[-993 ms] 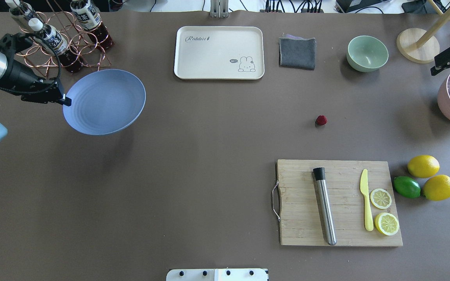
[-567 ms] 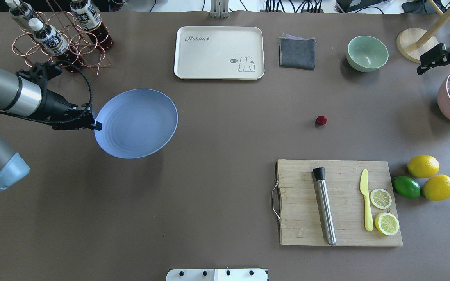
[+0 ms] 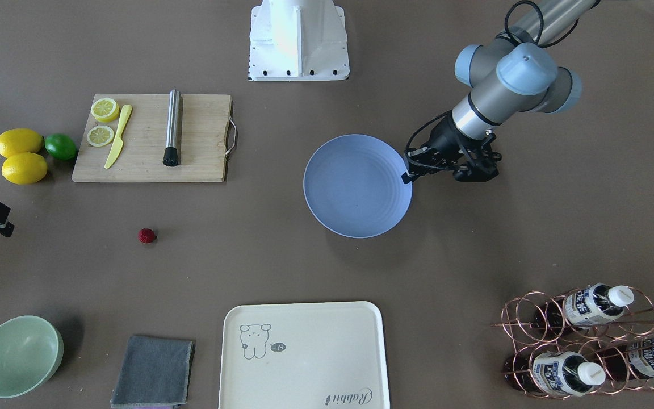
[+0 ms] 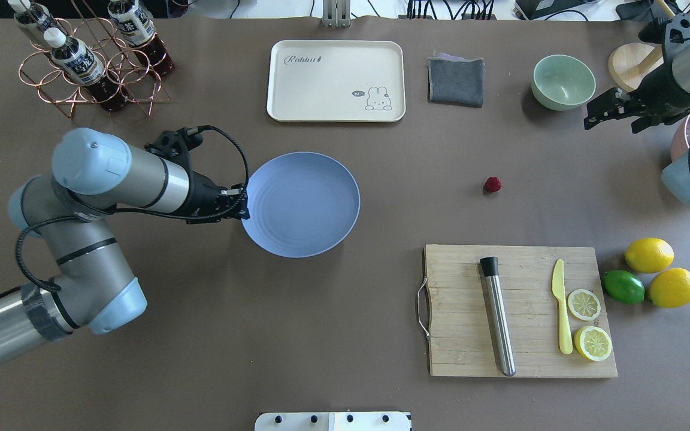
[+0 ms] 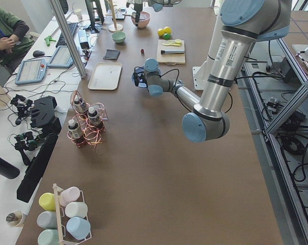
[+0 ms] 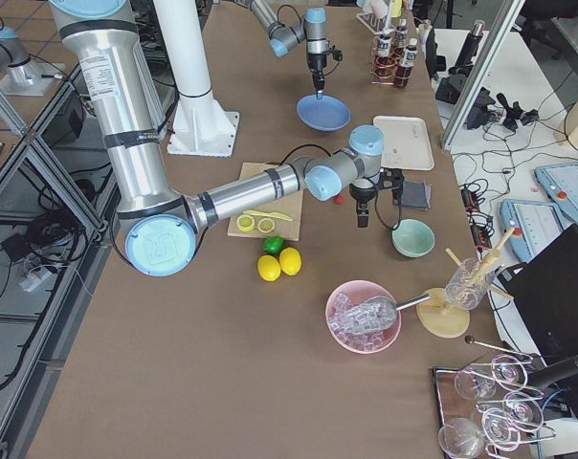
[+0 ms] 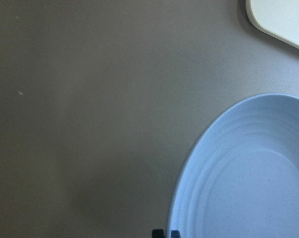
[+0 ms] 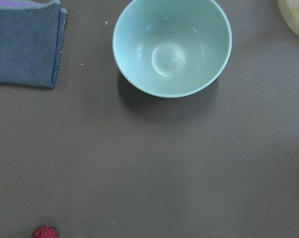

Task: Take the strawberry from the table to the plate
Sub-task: 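Slide the blue plate toward table center with left gripper while right arm reaches out, then close the right gripper on the red strawberry while left gripper releases plate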

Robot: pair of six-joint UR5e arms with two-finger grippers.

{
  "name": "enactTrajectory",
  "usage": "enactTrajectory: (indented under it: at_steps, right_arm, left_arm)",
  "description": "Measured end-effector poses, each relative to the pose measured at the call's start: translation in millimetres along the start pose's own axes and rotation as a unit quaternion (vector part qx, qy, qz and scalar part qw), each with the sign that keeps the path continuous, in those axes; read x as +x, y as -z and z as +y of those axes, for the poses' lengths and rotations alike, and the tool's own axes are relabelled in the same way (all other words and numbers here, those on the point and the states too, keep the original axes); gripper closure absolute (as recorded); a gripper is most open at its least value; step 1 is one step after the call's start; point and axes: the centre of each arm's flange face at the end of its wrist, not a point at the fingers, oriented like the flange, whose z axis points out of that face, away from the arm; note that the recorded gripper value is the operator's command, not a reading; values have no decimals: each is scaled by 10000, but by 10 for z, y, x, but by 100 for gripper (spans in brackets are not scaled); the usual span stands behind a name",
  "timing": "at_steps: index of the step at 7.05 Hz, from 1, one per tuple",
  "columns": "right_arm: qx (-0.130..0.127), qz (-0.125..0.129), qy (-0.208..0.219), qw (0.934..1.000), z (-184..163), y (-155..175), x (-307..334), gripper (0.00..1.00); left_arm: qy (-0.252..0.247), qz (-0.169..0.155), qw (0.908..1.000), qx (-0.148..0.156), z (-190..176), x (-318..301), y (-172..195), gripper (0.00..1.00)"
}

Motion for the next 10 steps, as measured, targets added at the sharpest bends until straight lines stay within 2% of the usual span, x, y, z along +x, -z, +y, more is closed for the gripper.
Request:
enactTrajectory:
  at_steps: [3,4,5,8,10]
  right_arm:
    - [-29,-149,-139,9998,141,-137,-439,0]
    - [-41,-188,-156,9997,211,-190,-657,0]
    - [-37,-183,-149,9997,298,-286,-898,0]
    - [-103,-113,-79,9999,478,-571,-1306,0]
    - [-149,89,-19,9998,530,-860,-1396,0]
  left_arm:
    - [124,52,9996,258,474,370,-403,100]
    - [151,61,9995,275,505,399,-428,17]
    - [157,63,9994,301,488,400,-423,2]
    - [47,114,9988,467,248,354,-229,2]
    - [-100,109,9986,506,114,280,-105,2]
